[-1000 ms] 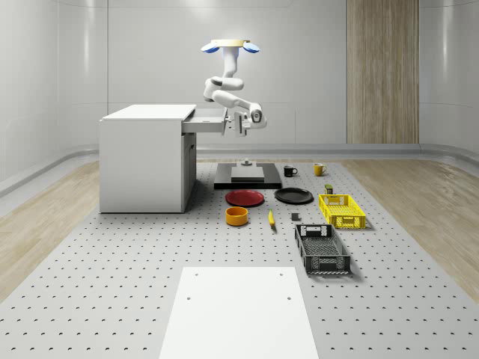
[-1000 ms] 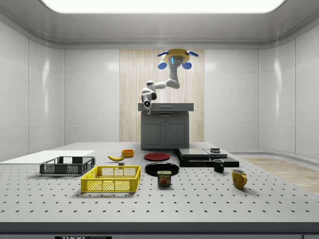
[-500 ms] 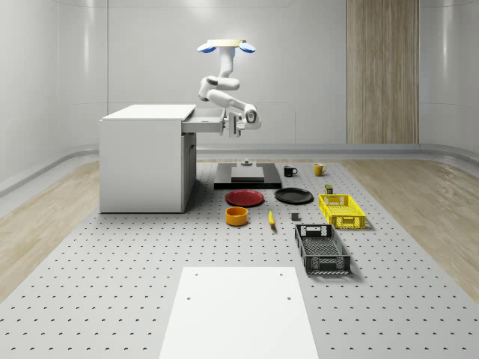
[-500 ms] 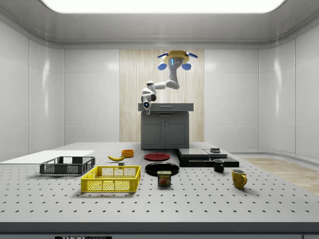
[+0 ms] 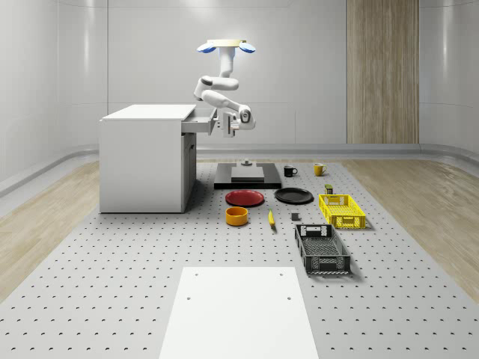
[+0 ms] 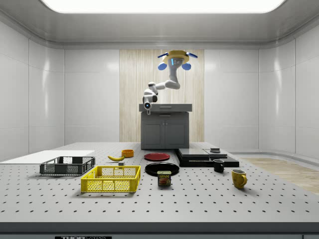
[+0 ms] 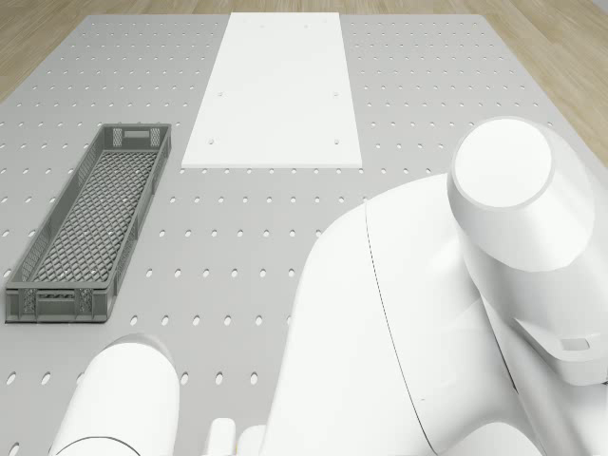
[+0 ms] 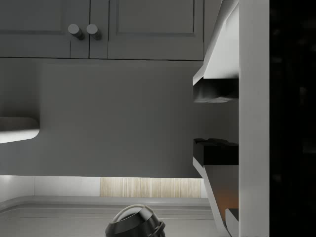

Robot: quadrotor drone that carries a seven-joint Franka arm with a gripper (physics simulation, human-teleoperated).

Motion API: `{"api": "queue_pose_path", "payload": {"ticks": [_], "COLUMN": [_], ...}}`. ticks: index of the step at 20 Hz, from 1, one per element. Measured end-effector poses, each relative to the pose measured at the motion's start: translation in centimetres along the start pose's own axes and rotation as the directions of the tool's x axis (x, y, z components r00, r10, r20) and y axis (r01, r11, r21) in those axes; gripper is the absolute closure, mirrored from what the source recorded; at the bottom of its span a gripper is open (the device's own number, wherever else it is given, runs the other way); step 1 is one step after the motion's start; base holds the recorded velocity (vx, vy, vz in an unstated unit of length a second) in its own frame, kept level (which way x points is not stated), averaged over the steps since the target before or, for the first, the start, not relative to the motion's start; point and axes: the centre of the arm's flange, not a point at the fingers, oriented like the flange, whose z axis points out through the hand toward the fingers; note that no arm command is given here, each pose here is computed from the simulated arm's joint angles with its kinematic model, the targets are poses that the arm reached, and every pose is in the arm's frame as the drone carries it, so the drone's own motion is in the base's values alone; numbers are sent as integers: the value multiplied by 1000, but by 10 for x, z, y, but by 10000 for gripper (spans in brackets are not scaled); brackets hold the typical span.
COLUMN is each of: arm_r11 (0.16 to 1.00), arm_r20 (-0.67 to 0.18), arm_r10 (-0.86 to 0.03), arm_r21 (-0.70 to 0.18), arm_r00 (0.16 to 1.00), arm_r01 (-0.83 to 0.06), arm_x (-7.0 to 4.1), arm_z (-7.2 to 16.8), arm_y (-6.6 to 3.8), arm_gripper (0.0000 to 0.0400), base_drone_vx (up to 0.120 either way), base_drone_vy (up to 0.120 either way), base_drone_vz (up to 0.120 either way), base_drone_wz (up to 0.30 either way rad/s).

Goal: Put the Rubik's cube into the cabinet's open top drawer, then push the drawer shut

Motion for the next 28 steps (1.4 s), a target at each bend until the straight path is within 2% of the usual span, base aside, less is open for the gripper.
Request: {"api": "queue_pose_path", "payload": {"ticks": [16, 19, 28], "arm_r11": [1000, 1000, 1000], "arm_r20": [0, 0, 0], "arm_r10": [9, 10, 11], "arm_r21": [-3, -3, -3], "arm_r00": [1000, 1000, 1000], "arm_r01": [-9, -10, -11], "arm_x": [-4, -4, -3], "arm_z": [47, 52, 56], "arm_y": [3, 3, 4], "arm_gripper": [295, 295, 295], "base_drone_vx": [0, 0, 0], "base_drone_vy": [-115, 27, 120], "base_drone_vz": [0, 0, 0], "base_drone_wz": [0, 0, 0]}}
